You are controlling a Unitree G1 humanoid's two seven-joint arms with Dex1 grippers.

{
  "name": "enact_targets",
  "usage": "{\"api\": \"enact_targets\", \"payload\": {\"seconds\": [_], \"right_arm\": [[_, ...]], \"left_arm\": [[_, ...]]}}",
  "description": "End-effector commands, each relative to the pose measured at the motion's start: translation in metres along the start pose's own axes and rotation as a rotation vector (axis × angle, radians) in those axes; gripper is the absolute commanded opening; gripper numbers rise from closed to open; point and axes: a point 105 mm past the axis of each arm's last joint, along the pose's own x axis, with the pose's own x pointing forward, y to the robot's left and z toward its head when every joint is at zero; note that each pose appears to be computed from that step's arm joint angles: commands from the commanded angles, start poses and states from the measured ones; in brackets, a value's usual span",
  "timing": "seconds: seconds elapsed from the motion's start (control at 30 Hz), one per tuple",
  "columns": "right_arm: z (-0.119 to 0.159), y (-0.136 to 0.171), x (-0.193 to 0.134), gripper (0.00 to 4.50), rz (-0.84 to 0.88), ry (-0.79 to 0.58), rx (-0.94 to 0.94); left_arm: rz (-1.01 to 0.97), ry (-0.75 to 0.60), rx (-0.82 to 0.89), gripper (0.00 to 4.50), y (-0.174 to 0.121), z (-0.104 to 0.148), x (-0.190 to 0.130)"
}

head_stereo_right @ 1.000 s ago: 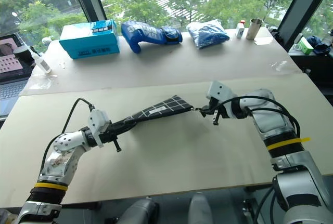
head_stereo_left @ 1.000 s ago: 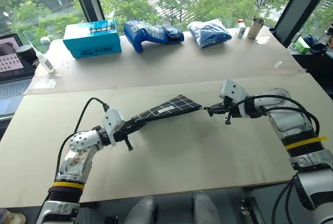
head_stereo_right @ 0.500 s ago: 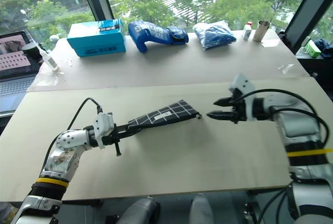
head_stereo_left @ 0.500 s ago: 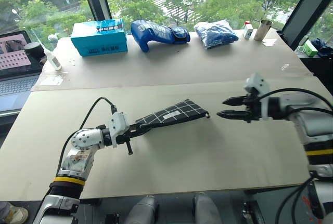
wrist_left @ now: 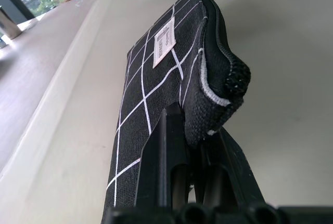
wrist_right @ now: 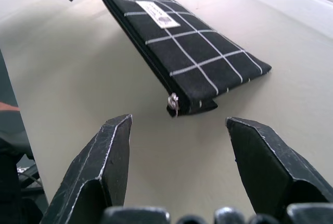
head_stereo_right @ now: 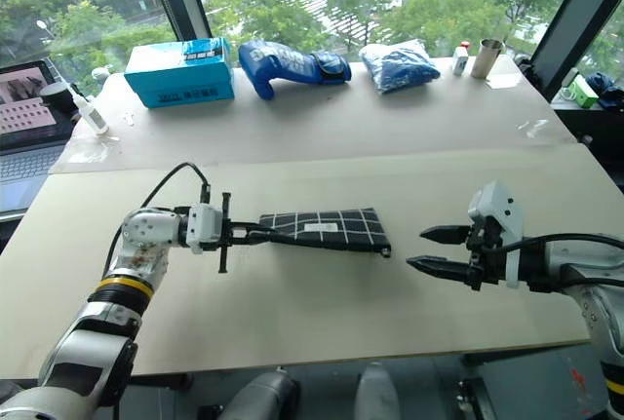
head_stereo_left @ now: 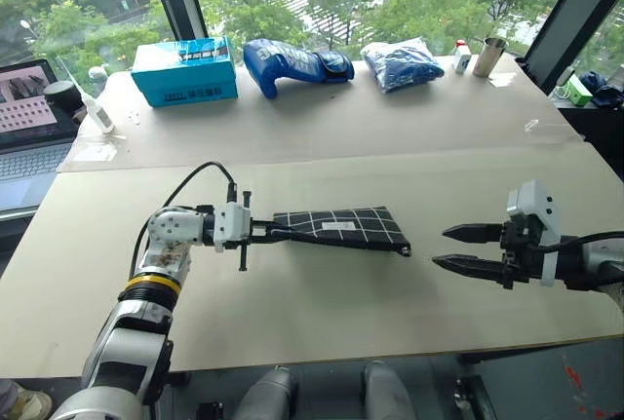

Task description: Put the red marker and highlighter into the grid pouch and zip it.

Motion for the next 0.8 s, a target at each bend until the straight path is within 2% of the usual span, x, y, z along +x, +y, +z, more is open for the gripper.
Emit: {"api": "enact_targets", "payload": {"seconds": [0.03,0.13,0.23,0.33,0.43,0.63,0.8], "right_arm": [[0.005,0.004,0.004,3.26,-0.013,-0.01,-0.027],[0.002,-0.004,0.002,3.26,-0.038,0.007,-0.027],[0.0,-0.012,0.0,3.26,-0.057,0.02,-0.029],[-0.002,-0.02,-0.003,3.26,-0.073,0.025,-0.025],[-0.01,-0.034,-0.008,3.26,-0.115,0.046,-0.021],[-0.015,-0.052,-0.006,3.26,-0.159,0.029,-0.035],[-0.018,-0.058,-0.001,3.26,-0.189,0.001,-0.02]], "left_arm": [[-0.017,0.012,0.016,1.16,0.001,-0.002,-0.002],[0.082,0.035,0.019,2.31,0.01,-0.004,-0.014],[0.11,0.066,-0.009,3.39,0.006,-0.007,-0.031],[0.208,0.102,-0.056,3.39,0.006,-0.009,-0.056],[0.326,0.111,-0.274,3.39,-0.003,-0.007,-0.094],[0.61,0.203,-0.623,3.39,-0.025,-0.011,-0.131],[0.806,0.187,-0.701,3.39,-0.02,-0.005,-0.147]]}}
